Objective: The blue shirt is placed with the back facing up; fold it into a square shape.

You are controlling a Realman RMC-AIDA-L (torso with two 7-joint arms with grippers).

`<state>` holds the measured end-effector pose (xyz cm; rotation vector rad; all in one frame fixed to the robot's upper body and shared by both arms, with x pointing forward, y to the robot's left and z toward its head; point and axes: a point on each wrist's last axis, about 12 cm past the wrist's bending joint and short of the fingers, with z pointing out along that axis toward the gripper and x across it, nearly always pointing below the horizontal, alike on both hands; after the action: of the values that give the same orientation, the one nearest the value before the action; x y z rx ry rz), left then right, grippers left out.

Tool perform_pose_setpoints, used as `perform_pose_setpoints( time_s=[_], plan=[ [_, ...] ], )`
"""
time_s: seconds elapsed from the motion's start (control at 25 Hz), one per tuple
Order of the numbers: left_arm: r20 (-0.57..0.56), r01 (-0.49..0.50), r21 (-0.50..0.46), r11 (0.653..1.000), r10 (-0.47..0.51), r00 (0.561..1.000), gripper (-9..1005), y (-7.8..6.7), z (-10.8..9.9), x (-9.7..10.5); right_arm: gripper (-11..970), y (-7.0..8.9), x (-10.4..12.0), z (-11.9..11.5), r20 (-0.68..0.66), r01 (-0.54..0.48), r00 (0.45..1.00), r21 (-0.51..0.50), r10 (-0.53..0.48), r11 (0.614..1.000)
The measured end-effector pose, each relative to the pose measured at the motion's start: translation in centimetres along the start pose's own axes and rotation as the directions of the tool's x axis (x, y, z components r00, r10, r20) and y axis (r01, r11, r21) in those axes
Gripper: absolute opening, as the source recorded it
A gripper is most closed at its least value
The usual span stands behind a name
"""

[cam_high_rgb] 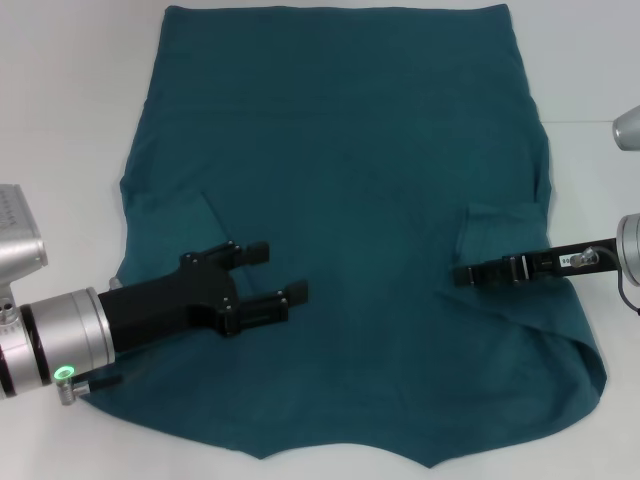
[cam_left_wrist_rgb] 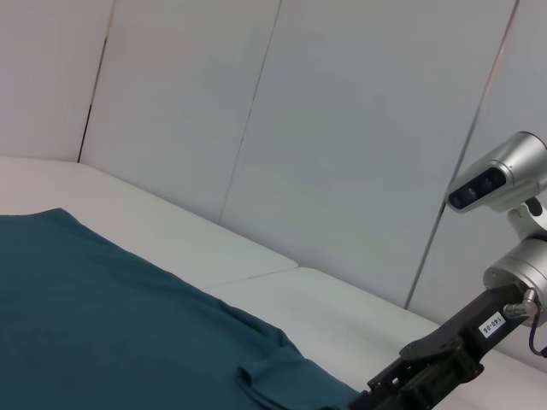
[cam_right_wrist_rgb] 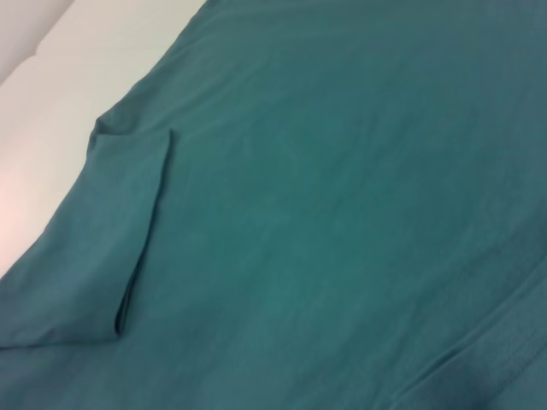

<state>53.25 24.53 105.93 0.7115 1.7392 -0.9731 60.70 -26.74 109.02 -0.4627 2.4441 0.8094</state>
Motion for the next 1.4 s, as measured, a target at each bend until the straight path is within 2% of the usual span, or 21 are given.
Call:
perform_pose_setpoints(
  time_s=[0.56, 0.8, 1.08, 1.4],
  plan=[
    [0.001, 0.001, 0.006, 1.000, -0.001, 1.000, 859, 0.0, 0.2, -0.3, 689, -0.3, -0.3, -1.6, 0.031, 0.002, 1.000, -0.006, -0.002, 1.000],
    [0.001, 0.003, 0.009, 1.000, -0.003, 1.000, 860, 0.1, 0.4, -0.4, 690, -0.4, 0.5, -2.7, 0.000, 0.004, 1.000, -0.032, -0.004, 0.999],
    [-0.001, 0.002, 0.015, 1.000, -0.002, 1.000, 860, 0.0, 0.5, -0.4, 690, -1.1, 1.9, -3.1, -0.056, -0.014, 0.998, 0.009, 0.014, 1.000],
    [0.002, 0.014, 0.015, 1.000, -0.014, 1.000, 860, -0.1, 0.6, -0.2, 690, -1.3, 2.2, -3.1, -0.080, -0.007, 0.997, 0.035, 0.010, 0.999]
  ],
)
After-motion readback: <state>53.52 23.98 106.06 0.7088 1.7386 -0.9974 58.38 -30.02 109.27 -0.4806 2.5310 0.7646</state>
